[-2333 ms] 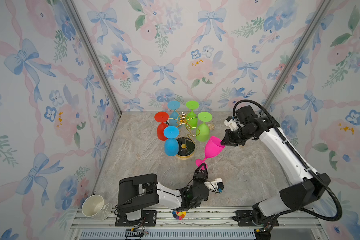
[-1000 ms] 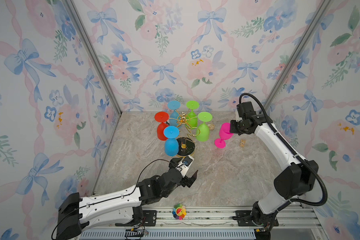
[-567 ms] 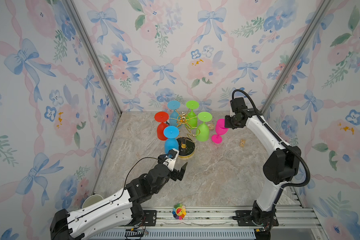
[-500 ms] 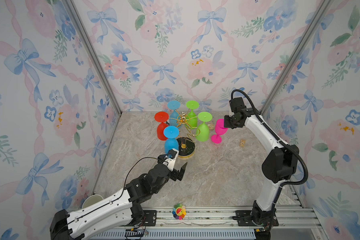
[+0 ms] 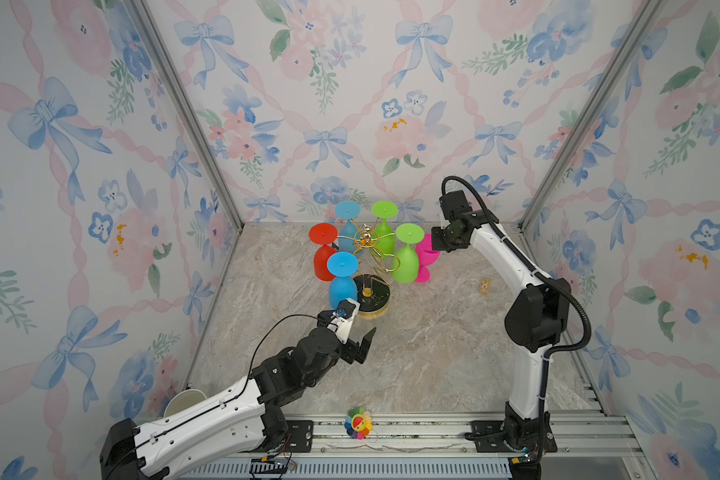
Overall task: Take the wine glass off the wine glass rack
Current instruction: 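Lower the magenta glass upright onto the table and open the right gripper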
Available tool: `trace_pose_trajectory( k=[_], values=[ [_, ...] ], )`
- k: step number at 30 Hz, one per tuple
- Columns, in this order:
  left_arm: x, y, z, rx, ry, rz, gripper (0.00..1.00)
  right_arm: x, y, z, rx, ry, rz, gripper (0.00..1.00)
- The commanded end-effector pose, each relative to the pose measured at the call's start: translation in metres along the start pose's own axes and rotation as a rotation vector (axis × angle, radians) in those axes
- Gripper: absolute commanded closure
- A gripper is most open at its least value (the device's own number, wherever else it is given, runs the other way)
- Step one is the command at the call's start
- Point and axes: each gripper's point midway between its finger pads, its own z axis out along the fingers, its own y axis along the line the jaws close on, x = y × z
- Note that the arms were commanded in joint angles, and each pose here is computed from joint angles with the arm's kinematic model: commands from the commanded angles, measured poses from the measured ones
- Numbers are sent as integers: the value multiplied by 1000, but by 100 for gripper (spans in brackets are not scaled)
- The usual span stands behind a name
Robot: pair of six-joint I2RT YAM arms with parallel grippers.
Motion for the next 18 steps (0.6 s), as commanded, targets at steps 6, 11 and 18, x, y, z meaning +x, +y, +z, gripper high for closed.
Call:
trace_pose_trajectory(
  k=[6, 11, 18],
  values=[
    [3, 1, -2, 5, 3, -10, 2, 0, 1, 3, 32, 22, -29, 100],
    [3, 1, -2, 9, 3, -10, 2, 1, -2, 4, 45, 26, -31, 100],
    [2, 0, -3, 15, -1, -12, 2, 1, -3, 6, 44, 27, -28, 89]
  ],
)
